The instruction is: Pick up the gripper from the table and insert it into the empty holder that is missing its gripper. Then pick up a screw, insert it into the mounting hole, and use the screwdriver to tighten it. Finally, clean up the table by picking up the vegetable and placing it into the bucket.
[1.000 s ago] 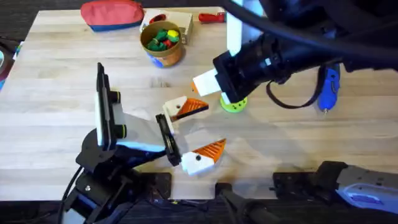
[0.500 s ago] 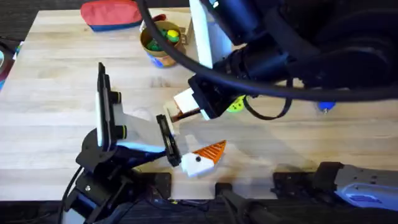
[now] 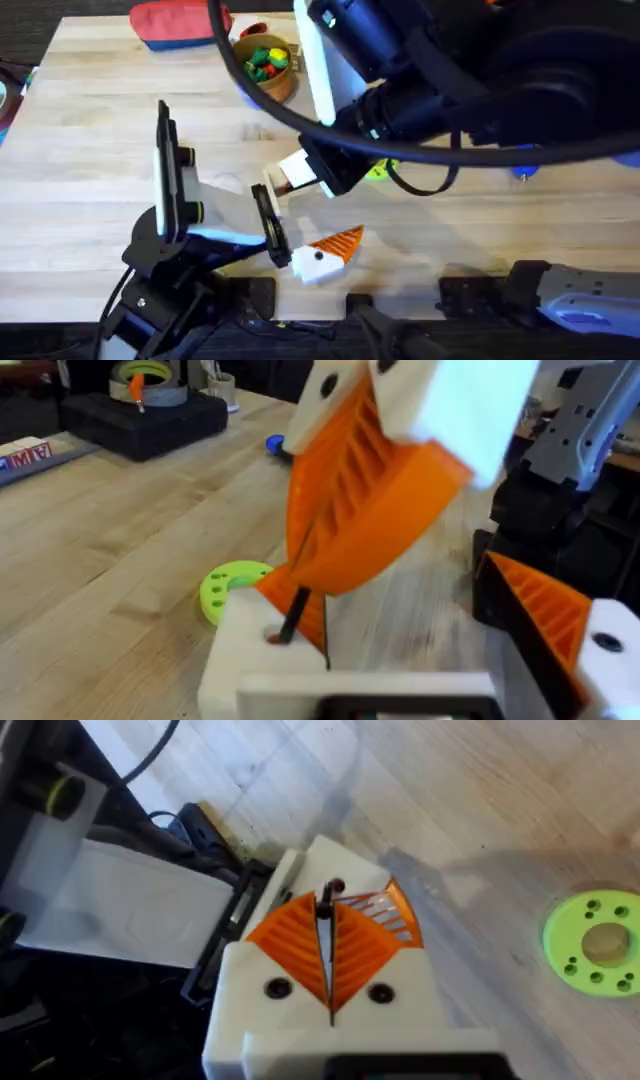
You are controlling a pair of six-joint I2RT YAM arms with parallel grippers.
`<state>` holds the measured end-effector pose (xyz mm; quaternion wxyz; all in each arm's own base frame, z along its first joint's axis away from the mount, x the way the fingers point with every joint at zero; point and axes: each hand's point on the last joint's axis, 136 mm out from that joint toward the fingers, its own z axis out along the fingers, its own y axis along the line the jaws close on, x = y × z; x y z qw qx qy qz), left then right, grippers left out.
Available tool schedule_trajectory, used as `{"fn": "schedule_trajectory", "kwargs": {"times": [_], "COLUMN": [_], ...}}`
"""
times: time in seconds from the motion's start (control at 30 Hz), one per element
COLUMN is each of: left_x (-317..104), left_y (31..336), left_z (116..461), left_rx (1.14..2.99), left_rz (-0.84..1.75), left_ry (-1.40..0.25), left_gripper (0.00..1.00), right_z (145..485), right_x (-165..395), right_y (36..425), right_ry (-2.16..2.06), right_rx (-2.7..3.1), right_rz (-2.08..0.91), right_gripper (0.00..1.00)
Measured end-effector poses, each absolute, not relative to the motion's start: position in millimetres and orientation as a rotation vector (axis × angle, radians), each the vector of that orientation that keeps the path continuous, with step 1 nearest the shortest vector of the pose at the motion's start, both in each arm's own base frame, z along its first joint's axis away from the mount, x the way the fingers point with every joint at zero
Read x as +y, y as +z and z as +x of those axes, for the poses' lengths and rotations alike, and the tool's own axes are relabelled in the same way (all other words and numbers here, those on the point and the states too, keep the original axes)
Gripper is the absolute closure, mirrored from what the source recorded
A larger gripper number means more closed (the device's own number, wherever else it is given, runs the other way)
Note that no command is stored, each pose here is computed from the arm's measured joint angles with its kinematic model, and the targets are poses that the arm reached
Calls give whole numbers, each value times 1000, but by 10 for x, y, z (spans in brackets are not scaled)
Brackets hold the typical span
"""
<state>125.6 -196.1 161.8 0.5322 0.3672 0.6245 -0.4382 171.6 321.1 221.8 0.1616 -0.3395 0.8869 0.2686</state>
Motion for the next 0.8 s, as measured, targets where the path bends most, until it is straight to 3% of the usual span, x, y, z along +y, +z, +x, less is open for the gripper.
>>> {"fn": "schedule_trajectory", "kwargs": {"times": [0.8], "left_x": [-1961], "left_y": [1618], "left_z": [1256], "left_rx": [1490], "left_rz": [876], "left_ry": [-1045], "left_gripper": [65], "right_z": [1721], "right_x": [3201], "right_y": [2178], "right_ry": [756], "right_rx": [2561], "right_rz": [-942], "right_gripper": [998]}}
